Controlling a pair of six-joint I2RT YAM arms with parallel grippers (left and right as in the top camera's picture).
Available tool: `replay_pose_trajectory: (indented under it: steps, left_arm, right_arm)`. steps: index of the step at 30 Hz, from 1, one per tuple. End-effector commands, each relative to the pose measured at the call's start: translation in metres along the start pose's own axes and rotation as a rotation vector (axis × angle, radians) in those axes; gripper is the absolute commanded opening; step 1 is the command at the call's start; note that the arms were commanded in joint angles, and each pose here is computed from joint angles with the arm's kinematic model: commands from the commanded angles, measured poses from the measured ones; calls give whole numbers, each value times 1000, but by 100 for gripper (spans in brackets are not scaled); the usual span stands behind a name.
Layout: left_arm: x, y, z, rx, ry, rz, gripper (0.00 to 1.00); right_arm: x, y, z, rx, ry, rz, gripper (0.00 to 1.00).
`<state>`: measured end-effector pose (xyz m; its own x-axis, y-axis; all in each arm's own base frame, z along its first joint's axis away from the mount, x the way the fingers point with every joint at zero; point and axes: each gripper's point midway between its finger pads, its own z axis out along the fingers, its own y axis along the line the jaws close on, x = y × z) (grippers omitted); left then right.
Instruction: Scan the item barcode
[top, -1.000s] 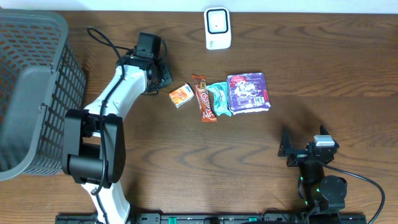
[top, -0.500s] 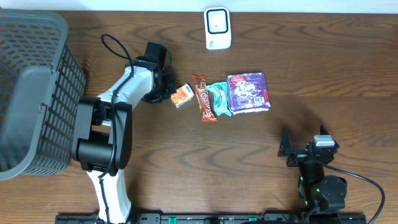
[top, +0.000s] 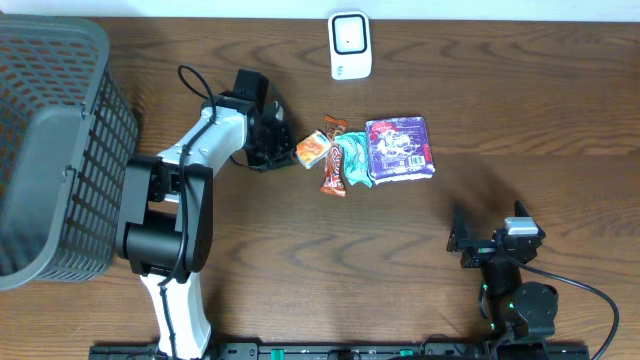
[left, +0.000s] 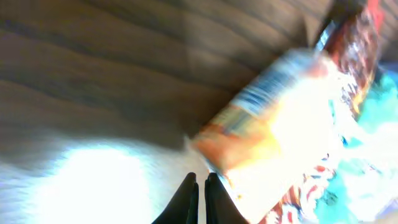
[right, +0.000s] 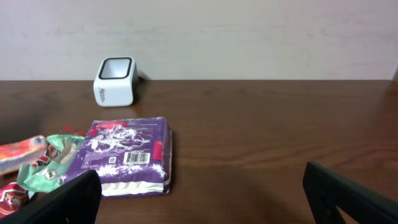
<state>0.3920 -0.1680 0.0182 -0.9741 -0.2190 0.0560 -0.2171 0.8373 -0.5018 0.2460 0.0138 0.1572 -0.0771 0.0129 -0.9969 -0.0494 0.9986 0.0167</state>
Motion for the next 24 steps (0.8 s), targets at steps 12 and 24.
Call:
replay_pose_trajectory:
  steps: [12,24]
  left_arm:
    - [15,-36,-99,10,-157,256,8]
    - [8,11,-166,-316,-366,216,83]
  right_arm:
    - [1,2,0,-8,1,10,99]
    - [1,2,0,-8,1,10,99]
